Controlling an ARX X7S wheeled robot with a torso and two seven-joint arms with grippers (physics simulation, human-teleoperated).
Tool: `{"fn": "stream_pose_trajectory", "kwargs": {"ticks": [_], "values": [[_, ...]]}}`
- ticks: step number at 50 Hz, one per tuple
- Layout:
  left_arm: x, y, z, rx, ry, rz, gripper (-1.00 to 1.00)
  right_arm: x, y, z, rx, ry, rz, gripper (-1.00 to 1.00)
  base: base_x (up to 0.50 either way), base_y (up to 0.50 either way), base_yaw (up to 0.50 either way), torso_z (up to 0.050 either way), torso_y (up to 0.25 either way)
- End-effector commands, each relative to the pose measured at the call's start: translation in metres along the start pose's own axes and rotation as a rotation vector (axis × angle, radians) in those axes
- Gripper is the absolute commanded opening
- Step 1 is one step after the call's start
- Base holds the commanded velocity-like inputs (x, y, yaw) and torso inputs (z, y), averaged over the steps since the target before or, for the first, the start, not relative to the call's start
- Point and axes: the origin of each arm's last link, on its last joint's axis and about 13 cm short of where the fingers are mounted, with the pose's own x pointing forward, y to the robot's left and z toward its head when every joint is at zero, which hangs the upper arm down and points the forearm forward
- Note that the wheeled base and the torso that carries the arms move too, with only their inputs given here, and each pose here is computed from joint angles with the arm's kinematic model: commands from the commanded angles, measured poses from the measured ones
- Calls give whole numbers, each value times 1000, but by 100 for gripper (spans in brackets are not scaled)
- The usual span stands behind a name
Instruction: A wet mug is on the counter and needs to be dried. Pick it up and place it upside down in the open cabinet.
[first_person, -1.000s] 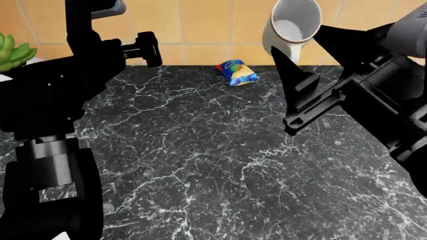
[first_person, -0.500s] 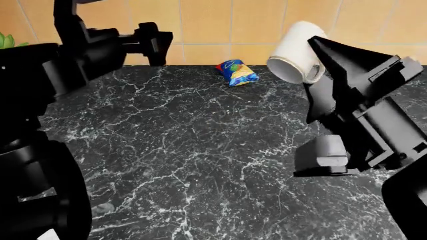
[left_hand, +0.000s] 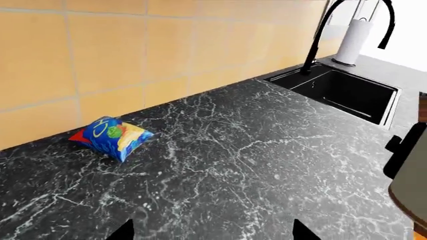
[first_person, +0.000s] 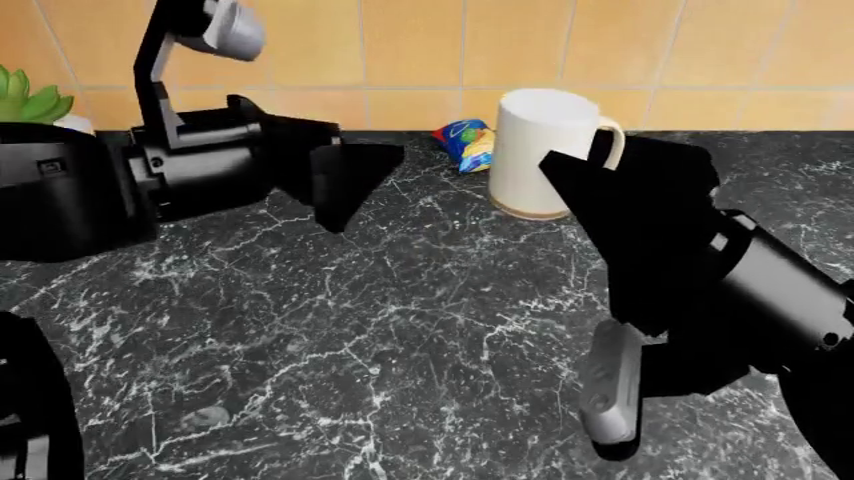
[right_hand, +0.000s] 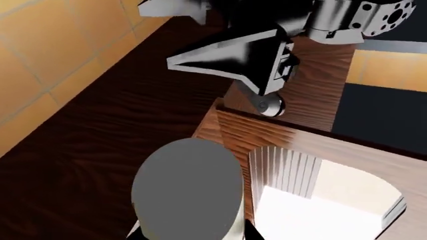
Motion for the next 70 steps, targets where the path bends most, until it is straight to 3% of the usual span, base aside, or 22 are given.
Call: {"fn": "stream_pose_trajectory", "kwargs": {"ticks": [1, 9, 31, 56, 70], "values": [[-15, -13, -15, 65, 50, -163, 100, 7, -5, -17, -114, 16, -51, -100, 0, 0, 0, 0, 0], [-19, -20, -22, 94, 47, -248, 100, 13, -10, -25, -111, 39, -71, -100, 0, 0, 0, 0, 0], [-34, -28, -3, 106, -30, -268, 100, -4, -12, 6, -7, -38, -115, -100, 0, 0, 0, 0, 0], [-39, -57, -12, 112, -13, -375, 100, 4, -17, 6, 24, -18, -159, -100, 0, 0, 0, 0, 0], [-34, -55, -9, 103, -18, -348, 100, 2, -21, 4, 35, -5, -182, -100, 0, 0, 0, 0, 0]]}}
